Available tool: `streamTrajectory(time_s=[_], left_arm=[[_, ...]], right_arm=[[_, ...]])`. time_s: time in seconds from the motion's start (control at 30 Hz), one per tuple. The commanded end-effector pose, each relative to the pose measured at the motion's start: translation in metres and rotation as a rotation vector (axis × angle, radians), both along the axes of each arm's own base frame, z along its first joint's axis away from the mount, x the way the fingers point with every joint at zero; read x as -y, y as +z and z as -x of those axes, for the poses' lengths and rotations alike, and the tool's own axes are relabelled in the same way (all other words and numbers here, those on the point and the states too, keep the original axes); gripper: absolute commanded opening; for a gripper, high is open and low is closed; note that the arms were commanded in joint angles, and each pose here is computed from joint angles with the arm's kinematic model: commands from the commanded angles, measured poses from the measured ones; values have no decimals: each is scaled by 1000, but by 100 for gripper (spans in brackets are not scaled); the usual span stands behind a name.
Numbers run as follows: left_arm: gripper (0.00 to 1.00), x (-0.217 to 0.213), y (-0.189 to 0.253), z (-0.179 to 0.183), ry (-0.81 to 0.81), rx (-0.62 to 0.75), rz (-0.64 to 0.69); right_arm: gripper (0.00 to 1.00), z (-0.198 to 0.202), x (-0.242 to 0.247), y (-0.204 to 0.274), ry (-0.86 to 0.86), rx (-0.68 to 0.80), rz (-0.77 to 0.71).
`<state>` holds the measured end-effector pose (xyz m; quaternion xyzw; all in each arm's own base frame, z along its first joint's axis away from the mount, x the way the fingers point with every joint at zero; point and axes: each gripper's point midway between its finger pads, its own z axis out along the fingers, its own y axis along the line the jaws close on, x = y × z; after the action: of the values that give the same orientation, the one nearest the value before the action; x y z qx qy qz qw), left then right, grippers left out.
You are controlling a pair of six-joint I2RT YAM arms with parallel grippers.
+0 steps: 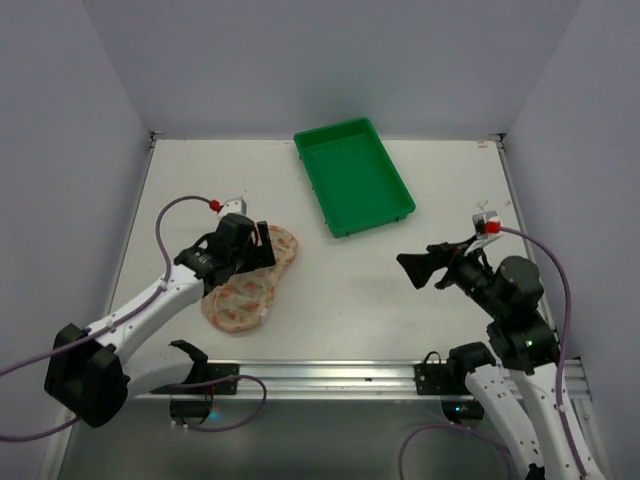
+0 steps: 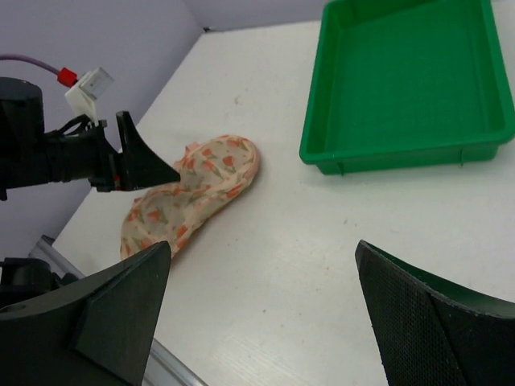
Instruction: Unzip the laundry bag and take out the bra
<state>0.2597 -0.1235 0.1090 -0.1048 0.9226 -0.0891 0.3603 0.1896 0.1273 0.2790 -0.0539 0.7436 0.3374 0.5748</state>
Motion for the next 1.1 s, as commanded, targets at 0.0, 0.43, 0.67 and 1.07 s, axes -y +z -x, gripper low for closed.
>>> streamTrajectory(time_s=[0.0,0.43,0.67,1.07], left_arm=[[100,10,21,-56,3,110,-17],[95,60,-45,-58,-209,-18,42],[95,95,-63,-6,-370,-63,141],[100,134,-31,11,-526,9,204]], right_arm=[[99,-26,-6,-18,-48,-201,-57],[99,-173,37,-73,-542,-448,8],[99,-249,40,-113,-518,-577,51],[99,-283,-13,-156,-263,-695,-27]])
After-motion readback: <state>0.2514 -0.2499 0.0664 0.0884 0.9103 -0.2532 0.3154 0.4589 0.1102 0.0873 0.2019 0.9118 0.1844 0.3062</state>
